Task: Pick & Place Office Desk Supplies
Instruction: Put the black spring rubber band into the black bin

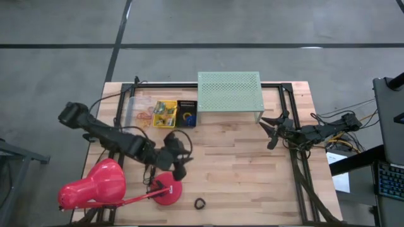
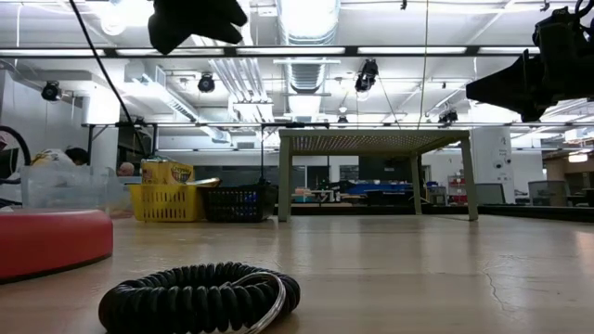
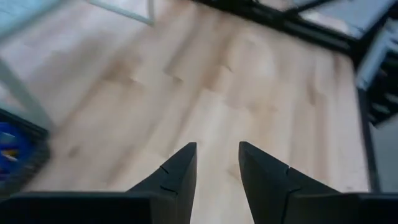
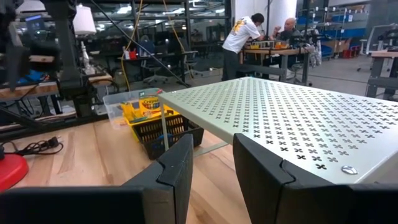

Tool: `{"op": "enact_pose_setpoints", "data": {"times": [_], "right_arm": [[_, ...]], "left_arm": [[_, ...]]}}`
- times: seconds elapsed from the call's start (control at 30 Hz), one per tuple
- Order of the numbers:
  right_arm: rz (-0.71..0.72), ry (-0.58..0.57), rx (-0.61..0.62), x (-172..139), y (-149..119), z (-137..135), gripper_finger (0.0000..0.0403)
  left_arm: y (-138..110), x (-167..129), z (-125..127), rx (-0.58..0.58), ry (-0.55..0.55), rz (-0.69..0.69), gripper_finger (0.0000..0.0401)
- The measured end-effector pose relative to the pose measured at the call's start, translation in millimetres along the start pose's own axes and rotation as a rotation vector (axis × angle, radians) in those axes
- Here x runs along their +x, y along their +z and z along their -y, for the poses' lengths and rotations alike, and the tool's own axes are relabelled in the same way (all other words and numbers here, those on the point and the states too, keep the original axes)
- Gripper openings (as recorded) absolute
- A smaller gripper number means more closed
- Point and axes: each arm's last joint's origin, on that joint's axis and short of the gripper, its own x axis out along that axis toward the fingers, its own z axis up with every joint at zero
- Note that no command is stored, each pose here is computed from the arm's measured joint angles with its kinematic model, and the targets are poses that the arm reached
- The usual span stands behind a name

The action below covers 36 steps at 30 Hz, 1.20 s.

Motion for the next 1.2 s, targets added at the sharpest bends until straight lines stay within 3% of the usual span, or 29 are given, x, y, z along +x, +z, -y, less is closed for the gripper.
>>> {"op": "enact_pose_setpoints", "data": {"times": [0.17,0.67,0.9,1.2], "right_arm": [[0.0,0.0,0.0,0.0,0.0,0.0,0.0114],[0.0,0.001,0.0,0.0,0.0,0.0,0.0114],[0.0,0.001,0.0,0.0,0.0,0.0,0.0114],[0.0,0.0,0.0,0.0,0.0,0.0,0.0114]], "left_arm": [[-14.9,12.1,14.8,0.035,-0.096,-0.092,0.0126],[-47.0,61.4,57.3,0.166,-0.186,-0.244,0.0126],[-56.0,68.2,69.1,0.342,-0.482,-0.365,0.0126],[-64.6,82.9,74.0,0.352,-0.492,-0.341,0.0126]]}}
